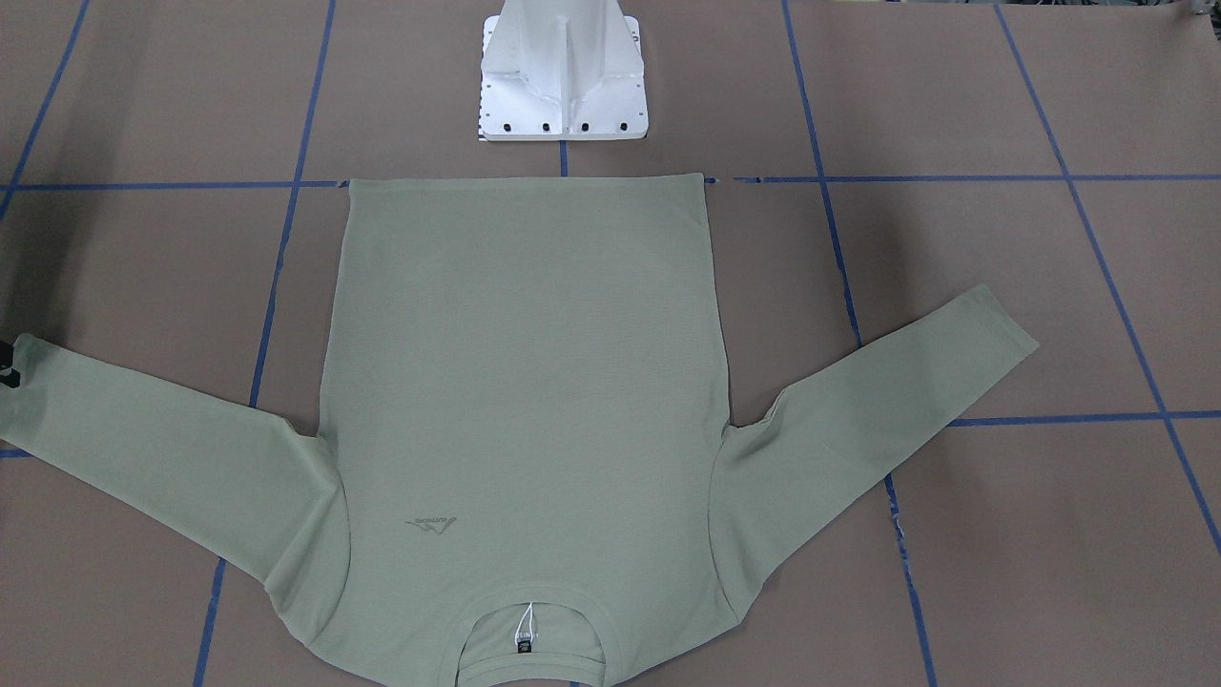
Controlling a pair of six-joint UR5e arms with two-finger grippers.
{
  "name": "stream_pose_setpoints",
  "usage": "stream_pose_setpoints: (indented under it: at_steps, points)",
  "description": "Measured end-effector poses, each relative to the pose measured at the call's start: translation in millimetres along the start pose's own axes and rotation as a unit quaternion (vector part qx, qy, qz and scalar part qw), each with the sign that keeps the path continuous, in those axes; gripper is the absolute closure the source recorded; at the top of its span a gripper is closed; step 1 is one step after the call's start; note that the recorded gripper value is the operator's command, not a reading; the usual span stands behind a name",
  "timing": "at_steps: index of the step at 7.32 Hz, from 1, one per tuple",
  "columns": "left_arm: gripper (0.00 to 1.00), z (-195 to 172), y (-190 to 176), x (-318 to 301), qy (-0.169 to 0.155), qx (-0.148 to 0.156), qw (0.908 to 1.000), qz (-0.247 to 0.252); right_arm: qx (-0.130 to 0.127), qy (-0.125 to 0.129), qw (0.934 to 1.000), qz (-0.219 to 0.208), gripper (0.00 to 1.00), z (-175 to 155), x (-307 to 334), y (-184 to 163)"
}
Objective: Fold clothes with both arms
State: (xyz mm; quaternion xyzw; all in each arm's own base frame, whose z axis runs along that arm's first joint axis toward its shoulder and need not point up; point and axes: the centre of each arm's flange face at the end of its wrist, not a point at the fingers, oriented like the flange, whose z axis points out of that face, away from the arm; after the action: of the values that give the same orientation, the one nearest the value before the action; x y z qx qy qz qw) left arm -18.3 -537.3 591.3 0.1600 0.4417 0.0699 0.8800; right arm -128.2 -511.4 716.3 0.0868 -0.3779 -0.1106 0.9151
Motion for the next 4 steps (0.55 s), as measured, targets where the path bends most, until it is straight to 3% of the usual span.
stream_pose_setpoints:
  at_steps: [2,4]
  points:
    - [0.01,0.0,0.0,-0.2,0.000,0.000,1.0000,0.000,-0.001,-0.002,1.0000,0.001,0.02,0.3,-0.4,0.6]
    - [0.01,-0.3,-0.4,-0.2,0.000,0.000,1.0000,0.000,-0.003,-0.003,1.0000,0.002,0.14,1.1,0.2,1.3]
